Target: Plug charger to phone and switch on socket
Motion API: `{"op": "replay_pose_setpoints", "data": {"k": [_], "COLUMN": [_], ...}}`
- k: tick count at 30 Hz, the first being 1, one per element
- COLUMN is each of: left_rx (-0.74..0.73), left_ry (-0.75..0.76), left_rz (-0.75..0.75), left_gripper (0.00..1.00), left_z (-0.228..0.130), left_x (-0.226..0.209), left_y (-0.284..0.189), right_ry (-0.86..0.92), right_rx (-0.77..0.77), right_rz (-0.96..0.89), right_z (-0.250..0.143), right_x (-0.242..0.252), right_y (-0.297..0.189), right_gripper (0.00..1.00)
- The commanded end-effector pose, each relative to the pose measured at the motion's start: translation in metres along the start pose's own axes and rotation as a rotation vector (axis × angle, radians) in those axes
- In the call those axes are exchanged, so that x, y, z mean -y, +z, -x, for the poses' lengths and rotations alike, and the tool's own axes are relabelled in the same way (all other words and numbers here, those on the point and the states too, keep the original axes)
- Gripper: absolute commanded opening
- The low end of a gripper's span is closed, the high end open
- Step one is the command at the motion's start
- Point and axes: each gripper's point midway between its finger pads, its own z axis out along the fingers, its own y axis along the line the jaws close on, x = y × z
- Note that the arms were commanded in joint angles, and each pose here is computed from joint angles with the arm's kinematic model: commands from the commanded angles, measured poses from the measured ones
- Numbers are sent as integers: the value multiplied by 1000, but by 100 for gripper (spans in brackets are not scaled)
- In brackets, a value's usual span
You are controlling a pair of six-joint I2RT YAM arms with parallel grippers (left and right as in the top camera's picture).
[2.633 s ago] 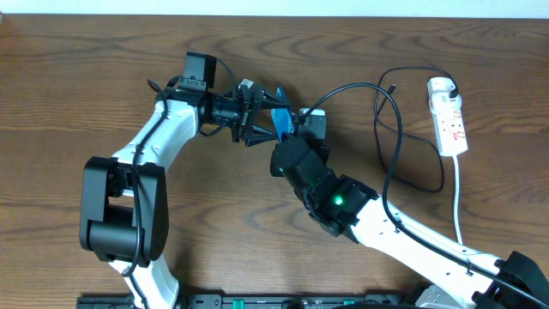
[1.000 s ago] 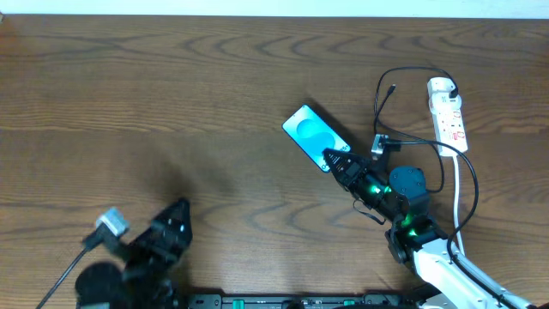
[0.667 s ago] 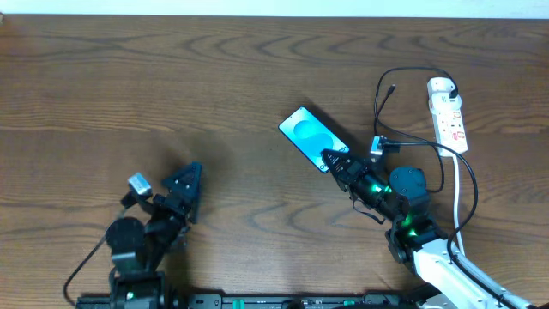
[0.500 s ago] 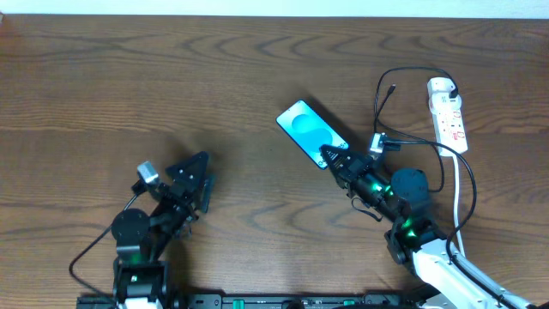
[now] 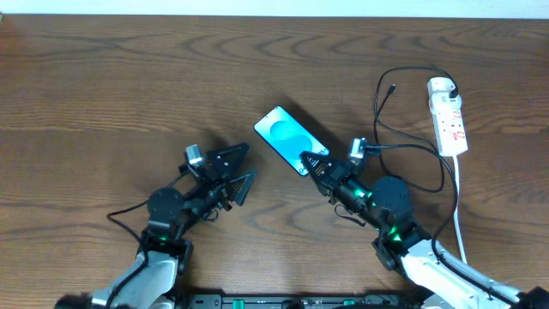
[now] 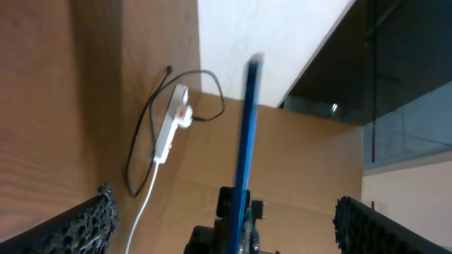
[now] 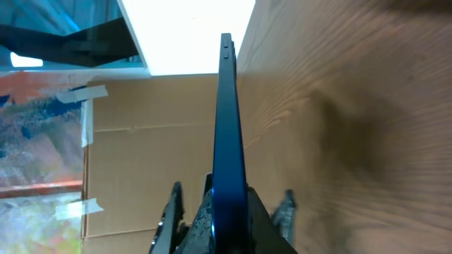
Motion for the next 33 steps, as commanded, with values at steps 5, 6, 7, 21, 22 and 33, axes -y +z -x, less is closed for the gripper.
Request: {"op": "replay_pose_setpoints", "data": {"k": [5, 6, 7, 21, 22, 33], "left_rx": [32, 38, 44, 51, 51, 66], "left_ry": [-41, -40, -43, -26, -26, -12], "left_rz": [-49, -58, -64, -109, -110, -110], "left_gripper": [98, 98, 99, 95, 93, 82], "left_z": [0, 1, 2, 5, 5, 8], "left_x": [12, 14, 15, 36, 36, 36], "left_y": [10, 11, 11, 18, 18, 18], "right_ry": [2, 3, 3, -10, -10, 70], "right_rx": [-23, -32, -44, -106, -106, -154], "right_rz": [-6, -13, -21, -15, -14, 1], "right_z": [-12, -15, -19, -47, -47, -55], "right_x": [3, 5, 8, 2, 1, -4], "right_y": [9, 10, 12, 26, 27, 27], "right_gripper": [1, 1, 1, 1, 1, 1]}}
